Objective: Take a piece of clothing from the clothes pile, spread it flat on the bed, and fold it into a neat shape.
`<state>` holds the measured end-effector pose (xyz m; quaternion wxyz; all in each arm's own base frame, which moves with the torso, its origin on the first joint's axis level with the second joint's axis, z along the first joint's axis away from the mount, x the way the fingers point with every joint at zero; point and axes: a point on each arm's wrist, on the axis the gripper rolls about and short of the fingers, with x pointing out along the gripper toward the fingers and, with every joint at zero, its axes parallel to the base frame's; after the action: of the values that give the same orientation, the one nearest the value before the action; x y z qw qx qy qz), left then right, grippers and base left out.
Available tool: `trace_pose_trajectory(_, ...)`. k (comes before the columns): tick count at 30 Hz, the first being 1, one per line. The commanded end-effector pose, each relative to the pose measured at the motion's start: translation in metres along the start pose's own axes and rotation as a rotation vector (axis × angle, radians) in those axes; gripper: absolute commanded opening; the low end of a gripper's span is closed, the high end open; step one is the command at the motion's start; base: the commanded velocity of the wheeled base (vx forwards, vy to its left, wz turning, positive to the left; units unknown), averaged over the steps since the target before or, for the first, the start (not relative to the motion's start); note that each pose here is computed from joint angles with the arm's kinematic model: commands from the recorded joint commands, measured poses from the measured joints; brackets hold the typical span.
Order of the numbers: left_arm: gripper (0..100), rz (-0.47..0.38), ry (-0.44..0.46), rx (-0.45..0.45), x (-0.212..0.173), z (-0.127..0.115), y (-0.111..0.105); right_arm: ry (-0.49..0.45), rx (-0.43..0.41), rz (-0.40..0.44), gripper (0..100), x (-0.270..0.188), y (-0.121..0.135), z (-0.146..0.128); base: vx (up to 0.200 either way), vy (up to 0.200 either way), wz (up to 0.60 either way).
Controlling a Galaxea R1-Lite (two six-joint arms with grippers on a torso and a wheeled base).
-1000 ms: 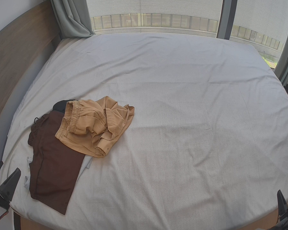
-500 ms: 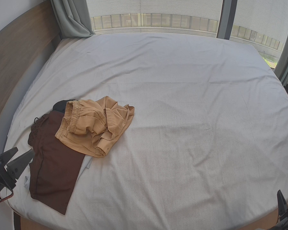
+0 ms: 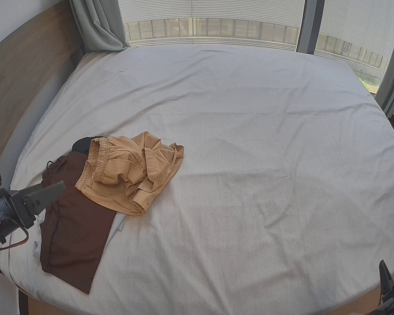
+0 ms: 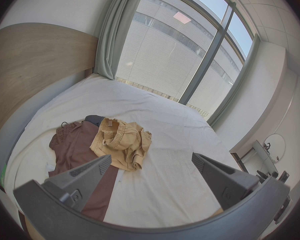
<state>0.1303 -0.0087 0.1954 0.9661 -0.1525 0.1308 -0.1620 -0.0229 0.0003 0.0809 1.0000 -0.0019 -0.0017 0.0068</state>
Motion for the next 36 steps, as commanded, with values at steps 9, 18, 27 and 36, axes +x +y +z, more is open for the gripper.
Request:
trace_pose_trajectory(9,100,-0.035,0.06,-0.031,0.046,0.001,0.022,0.002,-0.001,0.0,100,0.0,0.0,-0.005,0.0,0.0,0.0)
trace_pose_trajectory(18,100,-0.033,0.088,-0.044,0.074,0.003,0.034,0.002,-0.001,0.0,100,0.0,0.0,-0.005,0.0,0.0,0.0)
trace_pose_trajectory(27,100,-0.027,0.09,-0.05,0.105,0.001,0.05,0.002,-0.001,0.0,100,0.0,0.0,-0.005,0.0,0.0,0.0)
trace_pose_trajectory(36,100,-0.038,0.082,-0.046,0.142,0.004,0.065,0.002,-0.002,0.0,100,0.0,0.0,-0.005,0.0,0.0,0.0)
